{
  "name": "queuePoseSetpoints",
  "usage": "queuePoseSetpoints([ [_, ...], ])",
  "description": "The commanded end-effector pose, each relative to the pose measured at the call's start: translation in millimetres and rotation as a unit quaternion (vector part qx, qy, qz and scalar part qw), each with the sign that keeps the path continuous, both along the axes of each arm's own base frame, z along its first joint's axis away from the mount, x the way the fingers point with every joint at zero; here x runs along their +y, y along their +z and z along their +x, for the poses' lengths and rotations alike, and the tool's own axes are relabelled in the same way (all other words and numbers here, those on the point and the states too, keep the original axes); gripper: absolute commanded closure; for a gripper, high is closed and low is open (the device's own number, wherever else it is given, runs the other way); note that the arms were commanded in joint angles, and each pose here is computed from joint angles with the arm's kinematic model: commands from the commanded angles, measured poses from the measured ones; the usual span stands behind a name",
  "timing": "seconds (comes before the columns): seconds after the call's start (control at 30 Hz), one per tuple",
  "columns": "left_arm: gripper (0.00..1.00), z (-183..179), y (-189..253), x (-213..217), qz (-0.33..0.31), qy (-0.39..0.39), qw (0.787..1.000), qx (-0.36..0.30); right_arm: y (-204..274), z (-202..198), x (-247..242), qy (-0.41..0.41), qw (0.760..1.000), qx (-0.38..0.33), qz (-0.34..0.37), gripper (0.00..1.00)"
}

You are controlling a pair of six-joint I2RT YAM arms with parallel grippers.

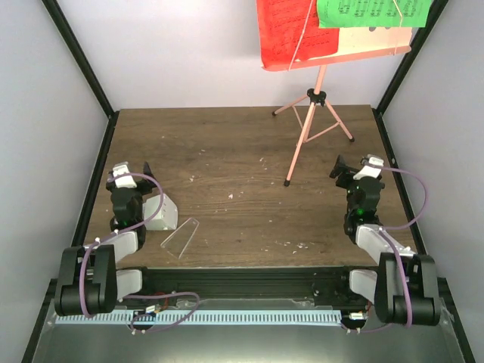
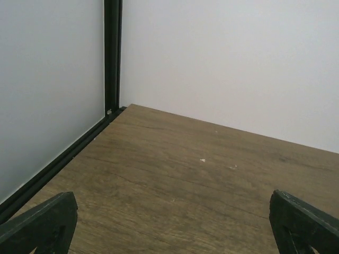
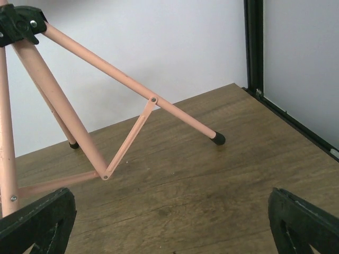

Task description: Pack up the instrument practice props

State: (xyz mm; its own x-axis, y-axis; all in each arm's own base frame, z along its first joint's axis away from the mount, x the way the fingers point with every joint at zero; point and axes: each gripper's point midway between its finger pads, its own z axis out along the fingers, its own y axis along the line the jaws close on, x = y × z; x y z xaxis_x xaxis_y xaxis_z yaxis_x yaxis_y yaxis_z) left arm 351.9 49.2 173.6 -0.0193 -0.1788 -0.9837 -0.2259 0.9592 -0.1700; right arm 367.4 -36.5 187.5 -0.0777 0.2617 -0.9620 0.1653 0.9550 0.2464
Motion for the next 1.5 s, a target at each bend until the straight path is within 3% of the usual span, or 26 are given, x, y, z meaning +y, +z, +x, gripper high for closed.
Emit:
queuePoseSetpoints([
  [0.0, 0.0, -2.8, 2.0, 4.5, 0.0, 0.015, 1.0, -0.002, -4.0, -18.9, -8.2, -0.031, 0.999, -0.002, 0.028, 0.0],
  [0.3, 0.0, -6.7, -6.9, 32.8, -0.029, 0.103, 0.994, 0.028, 1.3, -40.3, -16.6, -0.062, 0.995, -0.041, 0.064, 0.0],
  [0.5, 0.0, -4.7, 9.2, 23.6, -0.042, 0.075, 0.996, 0.017, -1.1, -42.3, -18.7, -0.071, 0.993, -0.039, 0.085, 0.0],
  [0.57, 0.0, -7.4, 16.2, 28.3, -0.079, 0.096, 0.991, 0.043, 5.3, -41.6, -17.2, -0.064, 0.991, -0.045, 0.109, 0.0],
  [0.67, 0.0, -23.9, 19.0, 33.4, -0.161, 0.142, 0.971, 0.107, 37.0, -37.5, 11.3, 0.026, 0.991, -0.078, 0.11, 0.0],
  [0.77, 0.0, -37.1, 22.7, 18.1, -0.211, 0.121, 0.957, 0.157, 55.5, -37.0, 20.1, 0.052, 0.987, -0.083, 0.124, 0.0],
  [1.03, 0.0, -67.6, 14.2, -16.8, -0.322, 0.059, 0.93, 0.166, 78.1, -50.8, 38.6, 0.104, 0.981, -0.095, 0.131, 0.0],
  [1.33, 0.0, -86.8, -36.5, -20.6, -0.304, 0.064, 0.921, 0.236, 65.7, -57.0, 51.4, 0.138, 0.978, -0.073, 0.135, 0.0],
  [1.47, 0.05, -74.9, -32.9, -37.2, -0.263, -0.011, 0.935, 0.236, 58.6, -59.4, 63.1, 0.173, 0.973, -0.076, 0.131, 0.0],
])
